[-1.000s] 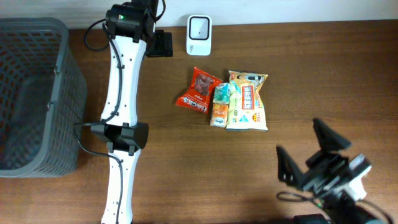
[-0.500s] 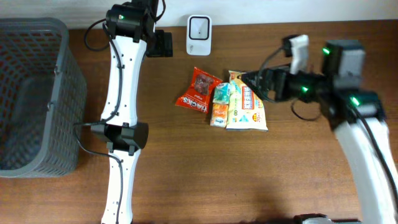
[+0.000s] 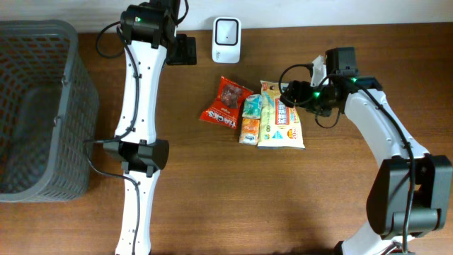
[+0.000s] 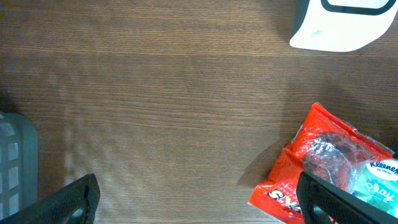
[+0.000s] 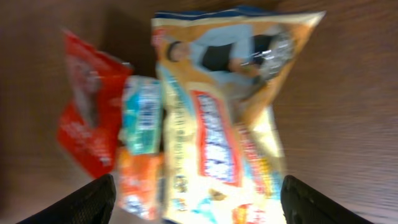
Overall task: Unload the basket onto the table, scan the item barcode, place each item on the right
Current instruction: 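Grasp the beige wet-wipes pack with the right gripper and lift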
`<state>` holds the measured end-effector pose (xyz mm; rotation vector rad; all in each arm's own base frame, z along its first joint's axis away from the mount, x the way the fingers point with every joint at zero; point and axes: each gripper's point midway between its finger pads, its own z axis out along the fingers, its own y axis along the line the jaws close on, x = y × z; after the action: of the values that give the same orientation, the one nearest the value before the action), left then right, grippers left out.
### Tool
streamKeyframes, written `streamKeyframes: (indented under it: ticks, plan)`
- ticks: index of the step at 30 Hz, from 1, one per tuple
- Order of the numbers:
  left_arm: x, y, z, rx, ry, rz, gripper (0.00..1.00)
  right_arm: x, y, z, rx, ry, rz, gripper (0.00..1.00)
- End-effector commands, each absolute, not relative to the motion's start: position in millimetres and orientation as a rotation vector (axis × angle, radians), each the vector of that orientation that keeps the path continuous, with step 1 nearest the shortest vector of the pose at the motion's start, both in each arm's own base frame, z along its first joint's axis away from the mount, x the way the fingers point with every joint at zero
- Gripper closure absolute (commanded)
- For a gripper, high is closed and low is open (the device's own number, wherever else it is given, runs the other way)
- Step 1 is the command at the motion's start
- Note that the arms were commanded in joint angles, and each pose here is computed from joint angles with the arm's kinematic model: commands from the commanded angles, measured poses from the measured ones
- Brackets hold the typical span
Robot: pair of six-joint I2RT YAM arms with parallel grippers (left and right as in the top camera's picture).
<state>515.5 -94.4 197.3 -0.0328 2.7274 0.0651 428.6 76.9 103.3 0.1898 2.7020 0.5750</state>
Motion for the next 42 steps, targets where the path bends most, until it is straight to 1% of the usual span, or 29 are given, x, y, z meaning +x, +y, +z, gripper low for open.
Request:
streamKeyframes:
  ticks: [1, 4, 5, 6, 7, 8, 9, 10, 11, 12, 14, 16, 18, 20, 22, 23, 27, 32, 33, 35, 36, 37, 39, 40, 42]
  plan:
    - [514.1, -91.1, 211.0, -0.016, 2.697, 0.080, 0.01, 431.5, 73.1, 80.5, 0.101, 2.750, 0.424, 0.16]
    - [514.1, -91.1, 211.0, -0.016, 2.697, 0.080, 0.01, 426.6, 83.7, 48.7, 0.076, 2.827, 0.417, 0.16]
    - [514.1, -91.1, 211.0, -0.016, 2.697, 0.080, 0.01, 425.5, 85.3, 41.2, 0.074, 2.844, 0.416, 0.19]
    - [514.1, -91.1, 211.0, -0.016, 2.697, 0.080, 0.01, 425.4, 85.0, 35.0, 0.077, 2.855, 0.414, 0.26]
    - [514.1, -91.1, 211.0, -0.016, 2.697, 0.080, 0.01, 425.3, 82.7, 31.0, 0.082, 2.863, 0.396, 0.38]
    - [514.1, -91.1, 211.0, -0.016, 2.697, 0.080, 0.01, 425.2, 74.0, 25.7, 0.099, 2.876, 0.333, 0.54]
    - [514.1, -91.1, 211.0, -0.016, 2.697, 0.080, 0.01, 424.0, 70.5, 24.3, 0.104, 2.884, 0.303, 0.64]
    - [514.1, -91.1, 211.0, -0.016, 2.697, 0.080, 0.01, 421.7, 67.6, 23.7, 0.109, 2.894, 0.279, 0.80]
    - [514.1, -91.1, 211.0, -0.016, 2.697, 0.080, 0.01, 420.4, 66.9, 24.7, 0.111, 2.898, 0.274, 0.92]
    - [514.0, -91.7, 211.0, -0.014, 2.697, 0.080, 0.01, 418.6, 66.4, 26.8, 0.117, 2.904, 0.271, 0.95]
    - [514.0, -91.5, 211.0, -0.015, 2.697, 0.080, 0.01, 417.3, 63.5, 36.4, 0.121, 2.912, 0.247, 0.96]
    - [514.1, -91.1, 211.0, -0.016, 2.697, 0.080, 0.01, 418.9, 56.4, 59.8, 0.145, 2.914, 0.187, 0.96]
    - [514.1, -91.1, 211.0, -0.016, 2.697, 0.080, 0.01, 418.5, 42.5, 81.5, 0.287, 2.910, 0.082, 0.96]
    - [514.1, -91.1, 211.0, -0.016, 2.697, 0.080, 0.01, 412.6, 27.3, 109.0, 0.495, 2.895, -0.028, 0.96]
    - [514.1, -91.1, 211.0, -0.015, 2.697, 0.080, 0.01, 407.8, 25.9, 127.6, 0.655, 2.879, -0.029, 0.96]
    - [514.1, -91.1, 211.0, -0.016, 2.697, 0.080, 0.01, 405.0, 27.0, 132.6, 0.690, 2.883, -0.020, 0.96]
    - [514.1, -91.1, 211.0, -0.016, 2.697, 0.080, 0.01, 396.8, 29.3, 130.4, 0.691, 2.921, -0.019, 0.96]
    - [514.1, -91.1, 211.0, -0.016, 2.697, 0.080, 0.01, 397.2, 29.1, 130.5, 0.691, 2.920, -0.019, 0.96]
    - [514.1, -91.1, 211.0, -0.016, 2.697, 0.080, 0.01, 397.8, 28.3, 130.6, 0.690, 2.916, -0.025, 0.94]
    - [514.1, -91.1, 211.0, -0.016, 2.697, 0.080, 0.01, 398.5, 22.6, 130.9, 0.688, 2.904, -0.072, 0.57]
    - [514.1, -91.1, 211.0, -0.016, 2.697, 0.080, 0.01, 398.8, 19.6, 131.2, 0.686, 2.898, -0.097, 0.49]
    - [514.1, -91.1, 211.0, -0.016, 2.697, 0.080, 0.01, 399.1, 15.3, 131.5, 0.686, 2.889, -0.133, 0.46]
    - [514.1, -91.1, 211.0, -0.016, 2.697, 0.080, 0.01, 400.4, 4.6, 131.2, 0.687, 2.862, -0.220, 0.46]
    - [514.1, -91.1, 211.0, -0.016, 2.697, 0.080, 0.01, 402.5, -0.4, 129.0, 0.687, 2.843, -0.259, 0.54]
    - [514.1, -91.1, 211.0, -0.016, 2.697, 0.080, 0.01, 406.0, -4.4, 120.1, 0.687, 2.820, -0.284, 0.67]
